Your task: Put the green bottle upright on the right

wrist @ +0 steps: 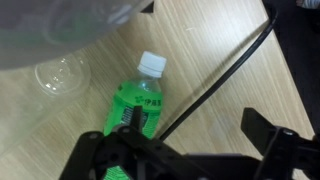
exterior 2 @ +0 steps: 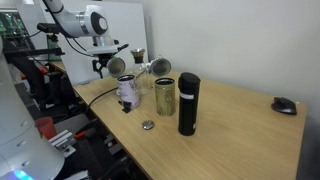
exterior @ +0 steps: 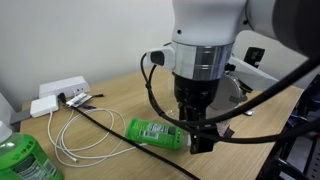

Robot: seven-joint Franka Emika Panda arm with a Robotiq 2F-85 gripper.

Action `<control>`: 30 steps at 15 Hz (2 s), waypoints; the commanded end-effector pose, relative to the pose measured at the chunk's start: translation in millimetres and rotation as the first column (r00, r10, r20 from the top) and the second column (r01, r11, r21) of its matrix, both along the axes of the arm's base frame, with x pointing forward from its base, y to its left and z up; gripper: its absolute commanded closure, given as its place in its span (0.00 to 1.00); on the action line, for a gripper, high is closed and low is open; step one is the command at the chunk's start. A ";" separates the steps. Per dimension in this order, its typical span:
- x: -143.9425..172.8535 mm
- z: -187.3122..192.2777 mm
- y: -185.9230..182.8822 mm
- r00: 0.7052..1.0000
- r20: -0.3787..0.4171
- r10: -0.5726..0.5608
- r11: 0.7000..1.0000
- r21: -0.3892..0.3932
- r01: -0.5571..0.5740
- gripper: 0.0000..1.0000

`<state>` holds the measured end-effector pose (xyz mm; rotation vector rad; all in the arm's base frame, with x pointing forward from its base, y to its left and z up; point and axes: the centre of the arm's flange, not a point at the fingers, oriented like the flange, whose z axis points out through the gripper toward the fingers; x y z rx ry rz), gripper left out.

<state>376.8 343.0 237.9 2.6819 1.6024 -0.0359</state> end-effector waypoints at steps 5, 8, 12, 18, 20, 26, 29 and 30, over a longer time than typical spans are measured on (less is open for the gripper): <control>16.6 -34.4 6.0 1.000 0.003 -0.022 1.000 -0.001 0.022 0.00; 19.9 -47.2 5.4 1.000 -0.006 -0.026 1.000 -0.003 0.026 0.00; 23.9 -56.0 8.1 1.000 0.006 -0.017 1.000 -0.008 0.017 0.00; 30.3 -59.9 10.7 0.999 0.036 0.009 0.999 -0.054 -0.007 0.00; 32.8 -59.8 11.2 0.999 0.047 0.015 0.998 -0.060 -0.012 0.00; 32.8 -63.4 14.0 0.998 0.058 0.024 0.996 -0.089 -0.019 0.00; 31.0 -65.4 14.8 0.996 0.084 -0.002 0.994 -0.113 0.011 0.00; 29.7 -65.8 15.0 0.996 0.088 -0.011 0.993 -0.117 0.021 0.00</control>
